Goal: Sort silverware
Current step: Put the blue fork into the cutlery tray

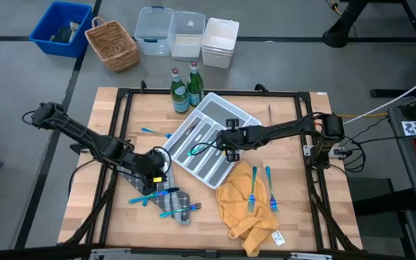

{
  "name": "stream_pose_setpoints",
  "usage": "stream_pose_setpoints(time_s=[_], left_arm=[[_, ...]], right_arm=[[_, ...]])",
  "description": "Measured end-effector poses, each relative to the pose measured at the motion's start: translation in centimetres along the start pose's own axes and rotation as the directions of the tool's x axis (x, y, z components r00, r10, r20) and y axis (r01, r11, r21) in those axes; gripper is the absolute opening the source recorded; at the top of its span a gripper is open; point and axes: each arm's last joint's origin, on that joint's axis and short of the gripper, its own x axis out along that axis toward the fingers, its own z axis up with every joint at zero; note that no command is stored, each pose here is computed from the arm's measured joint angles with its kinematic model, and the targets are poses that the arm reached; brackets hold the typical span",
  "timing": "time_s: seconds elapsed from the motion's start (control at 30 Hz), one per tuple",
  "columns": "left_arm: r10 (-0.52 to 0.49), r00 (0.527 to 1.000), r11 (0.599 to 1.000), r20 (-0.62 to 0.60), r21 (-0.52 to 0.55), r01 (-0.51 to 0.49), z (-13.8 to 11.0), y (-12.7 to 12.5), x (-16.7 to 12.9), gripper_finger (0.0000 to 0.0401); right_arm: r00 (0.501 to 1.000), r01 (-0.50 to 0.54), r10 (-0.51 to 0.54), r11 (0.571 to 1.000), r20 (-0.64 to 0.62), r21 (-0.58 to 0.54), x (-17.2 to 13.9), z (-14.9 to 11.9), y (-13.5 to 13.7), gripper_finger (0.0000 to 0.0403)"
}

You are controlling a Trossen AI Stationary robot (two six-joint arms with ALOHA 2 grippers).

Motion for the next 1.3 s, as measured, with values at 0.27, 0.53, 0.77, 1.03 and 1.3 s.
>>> stream_pose_setpoints(time_s=[0.27,0.53,0.77,1.03,1.3], left_arm=[[0.011,1.000,1.000,0.006,0.000,-0.011,0.0,0.0,0.0,0.0060],[0.011,1.000,1.000,0.009,0.000,-0.011,0.0,0.0,0.0,0.0060],[0.012,1.000,1.000,0.008,0.005,-0.012,0.0,0.0,0.0,0.0060],[0.005,0.999,0.999,0.052,0.035,-0.007,0.4,-0.1,0.0,0.0060],[0.023,0.948,0.996,0.318,0.075,-0.049,2.8,-0.4,-0.3,0.0060]], right_arm=[[1.000,0.001,0.000,0.998,0.005,-0.069,0.7,0.2,0.3,0.0099],[0.999,0.041,-0.042,0.996,-0.003,-0.073,1.6,0.3,0.6,0.0094],[0.998,0.056,-0.057,0.996,-0.002,-0.070,1.7,0.3,0.5,0.0026],[0.999,0.046,-0.046,0.996,0.003,-0.071,1.7,0.3,0.5,0.0014],[0.999,0.038,-0.038,0.997,0.005,-0.071,1.7,0.3,0.6,0.0021]])
